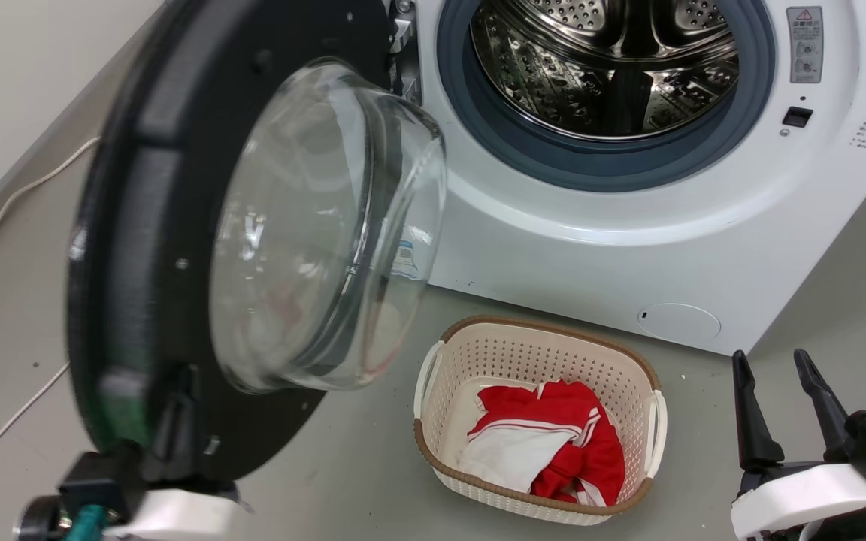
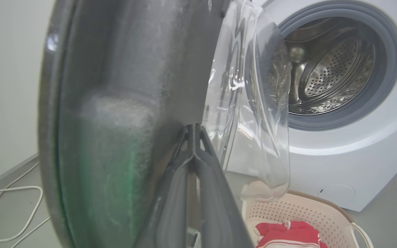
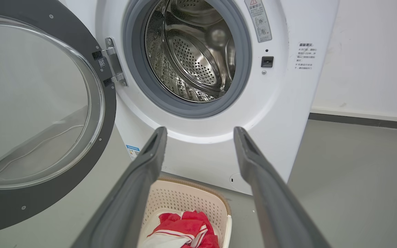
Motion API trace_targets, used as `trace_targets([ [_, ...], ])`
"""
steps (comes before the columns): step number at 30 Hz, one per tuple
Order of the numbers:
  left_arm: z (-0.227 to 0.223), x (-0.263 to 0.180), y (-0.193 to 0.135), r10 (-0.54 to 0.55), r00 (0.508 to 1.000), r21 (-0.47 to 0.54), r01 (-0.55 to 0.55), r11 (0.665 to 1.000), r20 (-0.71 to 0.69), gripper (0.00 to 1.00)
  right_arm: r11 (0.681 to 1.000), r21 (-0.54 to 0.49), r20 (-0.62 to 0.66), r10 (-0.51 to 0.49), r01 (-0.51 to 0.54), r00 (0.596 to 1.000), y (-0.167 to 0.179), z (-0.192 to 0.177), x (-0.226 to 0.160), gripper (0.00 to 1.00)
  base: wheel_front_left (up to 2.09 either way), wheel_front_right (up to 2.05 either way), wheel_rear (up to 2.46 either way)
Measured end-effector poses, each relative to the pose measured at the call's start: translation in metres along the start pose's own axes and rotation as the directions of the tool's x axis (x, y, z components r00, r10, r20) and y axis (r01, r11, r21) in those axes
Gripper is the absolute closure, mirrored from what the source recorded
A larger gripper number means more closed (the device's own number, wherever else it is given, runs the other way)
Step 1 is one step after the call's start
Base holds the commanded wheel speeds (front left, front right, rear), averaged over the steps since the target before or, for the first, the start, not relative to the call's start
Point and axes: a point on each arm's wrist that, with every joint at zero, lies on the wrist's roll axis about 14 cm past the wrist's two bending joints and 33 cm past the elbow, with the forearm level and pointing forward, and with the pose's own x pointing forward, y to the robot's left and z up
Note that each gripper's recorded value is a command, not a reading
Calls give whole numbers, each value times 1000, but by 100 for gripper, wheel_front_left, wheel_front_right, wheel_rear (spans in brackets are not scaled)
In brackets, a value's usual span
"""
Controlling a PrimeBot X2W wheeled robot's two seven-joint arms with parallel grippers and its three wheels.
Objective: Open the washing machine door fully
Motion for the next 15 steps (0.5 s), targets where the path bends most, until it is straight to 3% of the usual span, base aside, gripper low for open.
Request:
trace_targets([
  [15,9,45,99,211,977,53,-212,976,31,100,999,7,-6,-52,52,999,-19,-5,4,0,0,0,0],
])
